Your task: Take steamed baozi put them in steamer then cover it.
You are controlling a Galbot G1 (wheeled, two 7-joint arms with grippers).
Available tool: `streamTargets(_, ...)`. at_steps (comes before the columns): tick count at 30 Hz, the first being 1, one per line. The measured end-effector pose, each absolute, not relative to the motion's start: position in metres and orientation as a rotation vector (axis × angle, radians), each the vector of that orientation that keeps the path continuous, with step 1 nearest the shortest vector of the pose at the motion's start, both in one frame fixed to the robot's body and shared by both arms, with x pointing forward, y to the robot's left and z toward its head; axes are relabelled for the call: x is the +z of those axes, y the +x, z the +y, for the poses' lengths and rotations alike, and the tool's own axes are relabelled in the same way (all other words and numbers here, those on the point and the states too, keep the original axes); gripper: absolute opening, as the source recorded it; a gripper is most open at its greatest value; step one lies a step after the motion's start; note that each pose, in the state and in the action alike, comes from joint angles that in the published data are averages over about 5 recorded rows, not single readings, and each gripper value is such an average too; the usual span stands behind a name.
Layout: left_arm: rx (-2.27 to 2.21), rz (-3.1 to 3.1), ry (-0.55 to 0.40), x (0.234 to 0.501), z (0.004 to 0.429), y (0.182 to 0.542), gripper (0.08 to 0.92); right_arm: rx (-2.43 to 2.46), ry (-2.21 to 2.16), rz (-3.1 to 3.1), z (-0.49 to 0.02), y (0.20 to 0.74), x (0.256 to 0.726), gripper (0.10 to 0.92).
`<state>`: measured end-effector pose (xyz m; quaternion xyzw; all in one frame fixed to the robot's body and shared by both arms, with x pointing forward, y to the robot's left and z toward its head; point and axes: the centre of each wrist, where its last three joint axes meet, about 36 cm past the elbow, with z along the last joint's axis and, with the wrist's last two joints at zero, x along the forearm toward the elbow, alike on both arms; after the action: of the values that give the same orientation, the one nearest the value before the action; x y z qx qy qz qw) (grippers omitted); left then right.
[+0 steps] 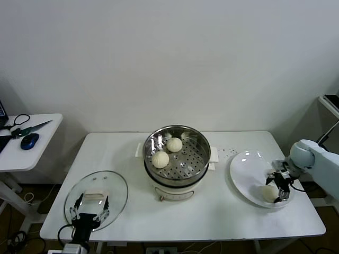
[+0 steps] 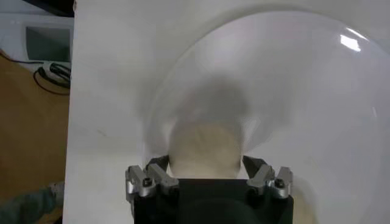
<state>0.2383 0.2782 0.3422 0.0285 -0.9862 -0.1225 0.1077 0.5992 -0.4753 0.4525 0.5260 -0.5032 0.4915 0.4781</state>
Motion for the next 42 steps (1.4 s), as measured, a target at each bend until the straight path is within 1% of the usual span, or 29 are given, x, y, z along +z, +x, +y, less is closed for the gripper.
streamTargets(8,-0.366,-2.905,0.079,0.343,0.276,0.24,0.823,1.197,1.299,-1.218,-0.473,0.605,0.454,0.717)
streamTargets(14,-0.367,-2.904,0.079,0.343,0.276,0.24,0.823,1.227,1.332,-1.206,-0.468,0.613,0.464,0.706)
streamTargets(18,-0.367,-2.901,0.079,0.343,0.276,0.239,0.823,1.294,1.383,-1.178,-0.456,0.626,0.485,0.704)
streamTargets(22,-0.366,-2.9,0.078,0.342,0.276,0.238,0.823,1.419,1.451,-1.117,-0.435,0.646,0.522,0.704)
streamTargets(27,-0.367,-2.9,0.077,0.343,0.276,0.236,0.823,1.639,1.557,-0.992,-0.395,0.671,0.582,0.704)
streamTargets(34,-0.365,-2.896,0.074,0.342,0.276,0.234,0.823,1.952,1.69,-0.778,-0.318,0.686,0.666,0.704)
streamTargets(38,-0.362,-2.895,0.071,0.342,0.275,0.232,0.823,2.095,1.767,-0.644,-0.262,0.684,0.695,0.706)
streamTargets(42,-0.357,-2.895,0.067,0.343,0.274,0.229,0.823,2.204,1.847,-0.502,-0.206,0.676,0.708,0.711)
